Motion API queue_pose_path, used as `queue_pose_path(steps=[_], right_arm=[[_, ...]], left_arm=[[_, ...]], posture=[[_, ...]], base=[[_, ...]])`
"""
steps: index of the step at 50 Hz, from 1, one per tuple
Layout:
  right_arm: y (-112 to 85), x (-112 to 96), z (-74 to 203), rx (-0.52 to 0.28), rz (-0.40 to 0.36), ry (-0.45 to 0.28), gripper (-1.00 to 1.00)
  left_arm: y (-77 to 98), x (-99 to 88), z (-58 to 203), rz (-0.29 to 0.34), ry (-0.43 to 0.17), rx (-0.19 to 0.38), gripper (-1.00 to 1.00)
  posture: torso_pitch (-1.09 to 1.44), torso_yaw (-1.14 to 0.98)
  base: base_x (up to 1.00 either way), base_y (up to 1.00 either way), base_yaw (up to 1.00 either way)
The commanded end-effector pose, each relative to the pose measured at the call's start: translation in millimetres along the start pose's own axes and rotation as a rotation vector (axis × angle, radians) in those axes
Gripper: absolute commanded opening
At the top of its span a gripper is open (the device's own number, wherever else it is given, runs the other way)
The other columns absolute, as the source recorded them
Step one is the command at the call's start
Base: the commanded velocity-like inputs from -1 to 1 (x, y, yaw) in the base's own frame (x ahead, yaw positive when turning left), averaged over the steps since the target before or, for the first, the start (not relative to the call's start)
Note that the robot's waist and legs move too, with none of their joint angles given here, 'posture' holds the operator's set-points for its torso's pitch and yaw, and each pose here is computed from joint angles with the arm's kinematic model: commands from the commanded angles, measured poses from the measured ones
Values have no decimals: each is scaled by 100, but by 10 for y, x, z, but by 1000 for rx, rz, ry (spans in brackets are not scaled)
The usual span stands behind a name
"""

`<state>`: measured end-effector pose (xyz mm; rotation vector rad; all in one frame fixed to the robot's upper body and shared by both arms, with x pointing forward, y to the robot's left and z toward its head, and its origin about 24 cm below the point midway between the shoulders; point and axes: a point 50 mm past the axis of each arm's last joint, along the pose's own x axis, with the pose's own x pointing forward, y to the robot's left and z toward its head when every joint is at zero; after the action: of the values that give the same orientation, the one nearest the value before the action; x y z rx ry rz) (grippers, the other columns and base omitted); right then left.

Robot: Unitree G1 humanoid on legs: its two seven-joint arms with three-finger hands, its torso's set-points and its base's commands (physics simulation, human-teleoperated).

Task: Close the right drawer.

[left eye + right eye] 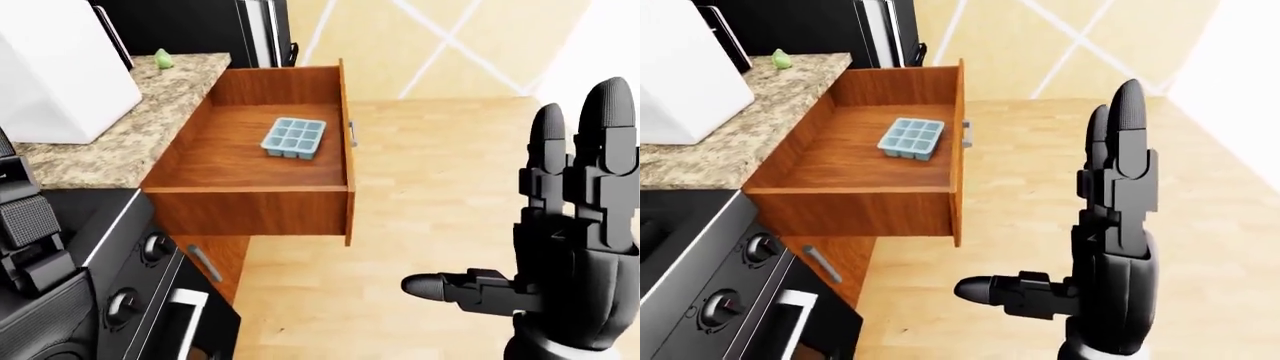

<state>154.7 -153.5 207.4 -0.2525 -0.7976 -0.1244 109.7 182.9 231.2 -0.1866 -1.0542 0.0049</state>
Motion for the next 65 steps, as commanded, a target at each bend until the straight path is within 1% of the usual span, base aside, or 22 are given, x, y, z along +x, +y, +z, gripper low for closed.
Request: queue_pose_path(steps=[1, 2, 3, 6, 7, 8, 11, 12, 25, 33, 53, 59, 61, 65], right_arm=[[-7, 8, 81, 8, -7, -55, 100], [-13, 8, 84, 5, -13, -60, 100], [-23, 10, 94, 23, -18, -60, 100], [-19, 20, 72, 23, -17, -48, 100], [-14, 25, 48, 13, -21, -34, 100], [-16, 22, 56, 17, -21, -42, 100], [-34, 29, 48, 10, -32, -29, 100], [-35, 25, 57, 11, -32, -37, 100], [-9, 21, 32, 3, -13, -26, 100], [-15, 2, -6, 0, -14, -23, 100], [-8, 15, -1, 0, -14, -12, 100], [-9, 16, -16, 2, -15, -7, 100], [9, 14, -31, 2, -3, -2, 100], [11, 20, -24, -4, -5, -8, 100]], left_arm=[[-11, 16, 57, -14, -34, -1, 100], [-11, 15, 57, -14, -34, -1, 100], [-11, 15, 57, -14, -34, -1, 100], [-11, 15, 58, -14, -34, -1, 100], [-11, 14, 57, -14, -34, -1, 100], [-11, 14, 58, -14, -34, -1, 100], [-10, 16, 60, -15, -35, -1, 100], [-11, 15, 59, -15, -34, -2, 100], [-8, 24, 61, -14, -35, -1, 100], [-9, 41, 63, -14, -33, -2, 100], [-12, 30, 54, -16, -30, -4, 100], [-14, 27, 55, -16, -28, -6, 100], [-14, 27, 55, -16, -29, -6, 100], [-12, 32, 55, -16, -28, -6, 100]], posture=[[0, 0], [0, 0], [0, 0], [0, 0], [0, 0], [0, 0], [0, 0], [0, 0], [0, 0], [0, 0], [0, 0], [0, 0], [0, 0], [0, 0]], base=[[0, 22, 0], [0, 16, 0], [0, 0, 0], [0, 0, 0], [0, 0, 0], [0, 0, 0], [0, 0, 0], [0, 0, 0], [24, 0, 0], [45, 0, 0], [46, 0, 0], [32, 0, 0], [9, 0, 0], [1, 0, 0]])
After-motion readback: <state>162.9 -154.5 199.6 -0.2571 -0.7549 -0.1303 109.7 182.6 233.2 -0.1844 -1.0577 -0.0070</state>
